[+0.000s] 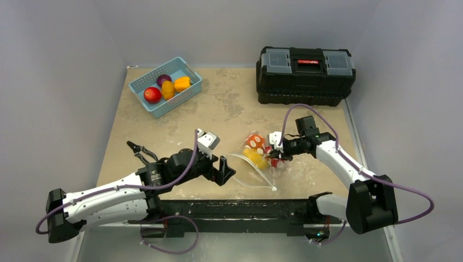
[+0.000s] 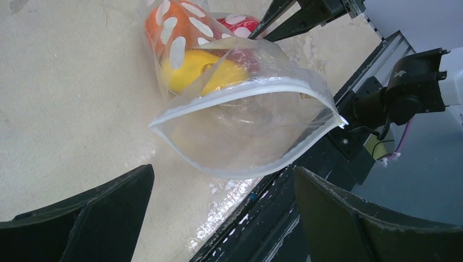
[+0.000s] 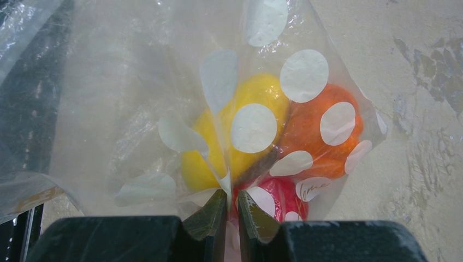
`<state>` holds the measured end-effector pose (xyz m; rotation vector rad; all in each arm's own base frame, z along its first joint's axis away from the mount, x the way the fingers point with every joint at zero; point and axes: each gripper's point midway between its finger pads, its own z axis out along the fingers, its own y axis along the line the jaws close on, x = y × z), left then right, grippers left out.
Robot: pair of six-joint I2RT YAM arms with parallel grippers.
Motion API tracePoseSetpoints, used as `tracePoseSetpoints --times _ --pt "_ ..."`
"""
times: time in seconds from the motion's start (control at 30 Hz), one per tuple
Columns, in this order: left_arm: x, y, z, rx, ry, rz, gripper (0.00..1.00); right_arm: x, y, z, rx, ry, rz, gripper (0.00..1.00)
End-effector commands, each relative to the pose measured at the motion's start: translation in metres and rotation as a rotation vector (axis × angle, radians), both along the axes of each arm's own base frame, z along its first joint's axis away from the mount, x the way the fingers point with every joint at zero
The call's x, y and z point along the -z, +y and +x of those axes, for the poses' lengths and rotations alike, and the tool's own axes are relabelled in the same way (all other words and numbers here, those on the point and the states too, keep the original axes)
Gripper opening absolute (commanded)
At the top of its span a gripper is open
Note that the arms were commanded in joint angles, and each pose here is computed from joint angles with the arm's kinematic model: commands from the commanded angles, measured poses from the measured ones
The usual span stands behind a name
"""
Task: Open the zip-top bag and remove the fake food
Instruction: Pick up the fake fruit from the zipper food storage bag.
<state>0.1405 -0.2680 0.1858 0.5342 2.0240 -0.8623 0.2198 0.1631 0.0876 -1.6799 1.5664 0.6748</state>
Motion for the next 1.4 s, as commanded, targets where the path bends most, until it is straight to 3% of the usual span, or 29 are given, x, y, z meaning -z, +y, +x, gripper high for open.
tracePoseSetpoints --times 0.0,0.53,0.7,1.03,1.13,1.37 --pt "-0.009 -0.005 0.008 -0.05 -0.044 -0.06 1.0 -0.011 0.002 0.006 -0.012 -0.036 0.007 0.13" --pt "-0.015 -0.025 0.007 0.005 -0.082 -0.185 1.0 -0.004 0.001 0.005 -0.011 -0.018 -0.004 0.14" --pt "-0.025 -0.042 -0.003 0.074 -0.066 -0.221 0.93 -0.004 0.001 0.006 -0.009 -0.018 -0.006 0.14" --pt "-0.03 -0.023 -0.021 -0.014 0.065 -0.319 0.84 -0.002 0.001 0.006 -0.008 -0.012 -0.011 0.14" --pt "-0.028 -0.031 -0.025 -0.021 0.136 -0.369 0.78 -0.002 0.0 0.006 -0.007 -0.011 -0.011 0.14" --pt "-0.021 -0.054 -0.007 -0.132 0.201 -0.483 0.5 -0.004 0.001 0.006 -0.007 -0.016 -0.008 0.14"
